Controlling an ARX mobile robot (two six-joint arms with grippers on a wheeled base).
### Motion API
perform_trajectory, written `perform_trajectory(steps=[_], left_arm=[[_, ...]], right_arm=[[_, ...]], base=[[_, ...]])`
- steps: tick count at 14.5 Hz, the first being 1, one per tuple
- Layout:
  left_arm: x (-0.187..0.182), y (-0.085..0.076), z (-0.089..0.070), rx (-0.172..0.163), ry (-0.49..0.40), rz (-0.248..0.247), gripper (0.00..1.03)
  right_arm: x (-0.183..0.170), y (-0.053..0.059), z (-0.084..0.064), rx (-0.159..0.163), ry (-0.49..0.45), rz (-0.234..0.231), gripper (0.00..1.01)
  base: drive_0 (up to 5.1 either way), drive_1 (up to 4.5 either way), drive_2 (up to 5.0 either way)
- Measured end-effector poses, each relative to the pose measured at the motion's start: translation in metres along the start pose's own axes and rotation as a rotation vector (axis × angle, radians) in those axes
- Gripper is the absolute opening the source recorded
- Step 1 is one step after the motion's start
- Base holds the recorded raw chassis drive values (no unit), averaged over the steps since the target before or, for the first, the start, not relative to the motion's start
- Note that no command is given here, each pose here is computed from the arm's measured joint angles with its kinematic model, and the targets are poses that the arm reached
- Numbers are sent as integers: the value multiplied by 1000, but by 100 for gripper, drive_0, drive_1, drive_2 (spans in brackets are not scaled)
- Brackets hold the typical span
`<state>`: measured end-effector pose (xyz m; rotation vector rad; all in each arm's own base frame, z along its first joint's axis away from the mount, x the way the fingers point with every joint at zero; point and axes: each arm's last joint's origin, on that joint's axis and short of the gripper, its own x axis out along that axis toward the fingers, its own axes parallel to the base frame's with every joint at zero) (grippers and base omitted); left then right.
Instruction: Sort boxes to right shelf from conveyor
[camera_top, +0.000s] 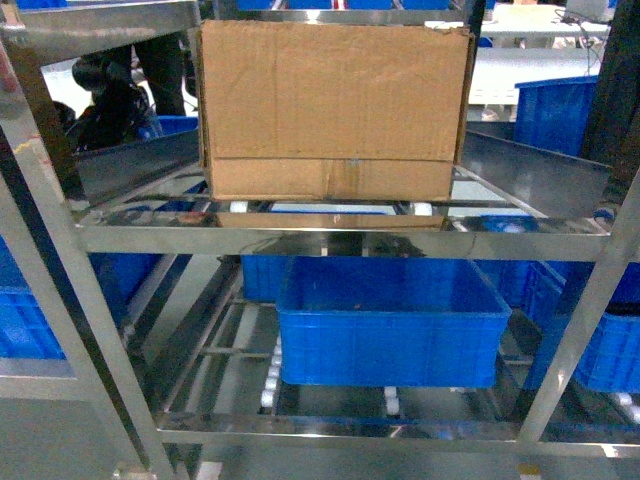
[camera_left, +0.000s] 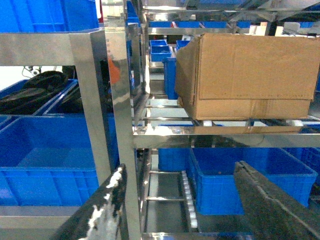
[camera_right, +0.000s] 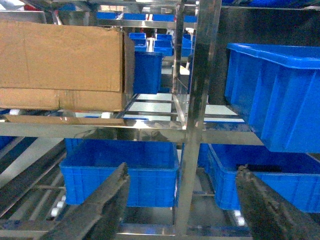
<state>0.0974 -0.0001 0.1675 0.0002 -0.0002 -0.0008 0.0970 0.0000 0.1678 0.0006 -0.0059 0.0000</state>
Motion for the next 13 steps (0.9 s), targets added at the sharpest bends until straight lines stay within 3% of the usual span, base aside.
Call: perform_trajectory(steps=[10,13], left_arm=[[0,0,0,0,3,0,99],[0,0,0,0,3,0,98]], right_arm=[[0,0,0,0,2,0,98],[0,0,0,0,-2,1,98]], base=[[0,0,0],[0,0,0]])
